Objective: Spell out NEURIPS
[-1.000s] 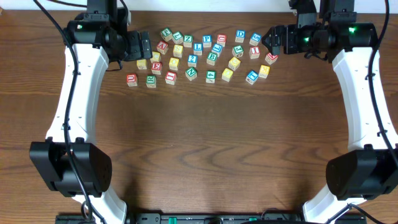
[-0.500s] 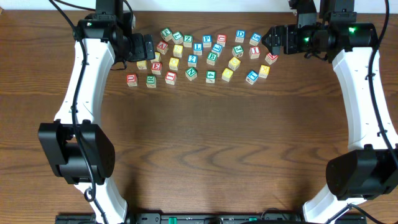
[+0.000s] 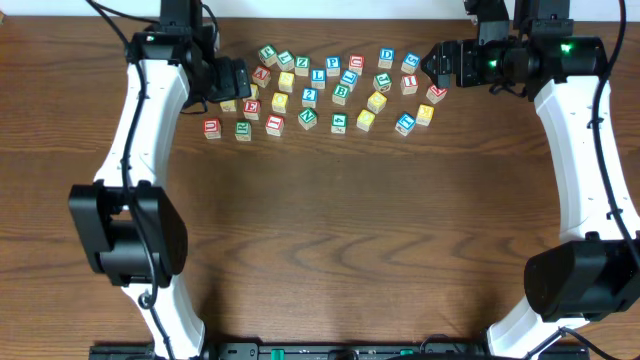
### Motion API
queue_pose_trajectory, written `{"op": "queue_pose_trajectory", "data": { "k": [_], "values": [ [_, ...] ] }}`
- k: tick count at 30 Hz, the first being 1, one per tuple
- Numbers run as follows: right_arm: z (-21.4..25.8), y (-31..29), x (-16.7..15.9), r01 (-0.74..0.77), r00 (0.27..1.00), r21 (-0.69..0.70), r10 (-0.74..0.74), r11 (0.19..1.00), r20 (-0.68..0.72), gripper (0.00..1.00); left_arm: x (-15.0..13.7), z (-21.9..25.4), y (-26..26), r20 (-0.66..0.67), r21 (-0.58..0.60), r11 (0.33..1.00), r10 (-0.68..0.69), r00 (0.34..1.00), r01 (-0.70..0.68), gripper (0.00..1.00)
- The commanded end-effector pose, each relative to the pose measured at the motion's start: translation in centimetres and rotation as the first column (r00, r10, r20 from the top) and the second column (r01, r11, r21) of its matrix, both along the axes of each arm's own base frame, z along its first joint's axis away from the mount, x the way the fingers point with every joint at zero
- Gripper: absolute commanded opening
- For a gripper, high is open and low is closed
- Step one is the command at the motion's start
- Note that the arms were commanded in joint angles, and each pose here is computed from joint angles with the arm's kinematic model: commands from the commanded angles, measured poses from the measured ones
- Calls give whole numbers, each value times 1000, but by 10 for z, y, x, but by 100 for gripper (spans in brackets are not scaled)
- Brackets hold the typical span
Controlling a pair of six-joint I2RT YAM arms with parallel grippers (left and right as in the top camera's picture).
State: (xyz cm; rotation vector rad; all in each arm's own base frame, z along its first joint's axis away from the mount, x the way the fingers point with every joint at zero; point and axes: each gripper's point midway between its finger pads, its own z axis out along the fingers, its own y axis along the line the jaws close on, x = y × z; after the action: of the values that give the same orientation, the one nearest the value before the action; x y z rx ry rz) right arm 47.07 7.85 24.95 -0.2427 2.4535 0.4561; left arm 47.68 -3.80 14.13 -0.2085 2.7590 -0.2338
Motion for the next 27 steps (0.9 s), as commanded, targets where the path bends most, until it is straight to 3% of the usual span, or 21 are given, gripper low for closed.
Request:
{"op": "queue_pose_trajectory", "data": {
  "k": [1, 27],
  "values": [
    [12, 1, 1, -11, 999, 3, 11, 1000, 30, 99, 7, -4, -3, 2, 4, 1000, 13, 1000, -13, 96],
    [12, 1, 1, -11, 999, 3, 11, 1000, 30, 99, 19, -4, -72, 80, 34, 994, -108, 991, 106, 96]
  ]
}}
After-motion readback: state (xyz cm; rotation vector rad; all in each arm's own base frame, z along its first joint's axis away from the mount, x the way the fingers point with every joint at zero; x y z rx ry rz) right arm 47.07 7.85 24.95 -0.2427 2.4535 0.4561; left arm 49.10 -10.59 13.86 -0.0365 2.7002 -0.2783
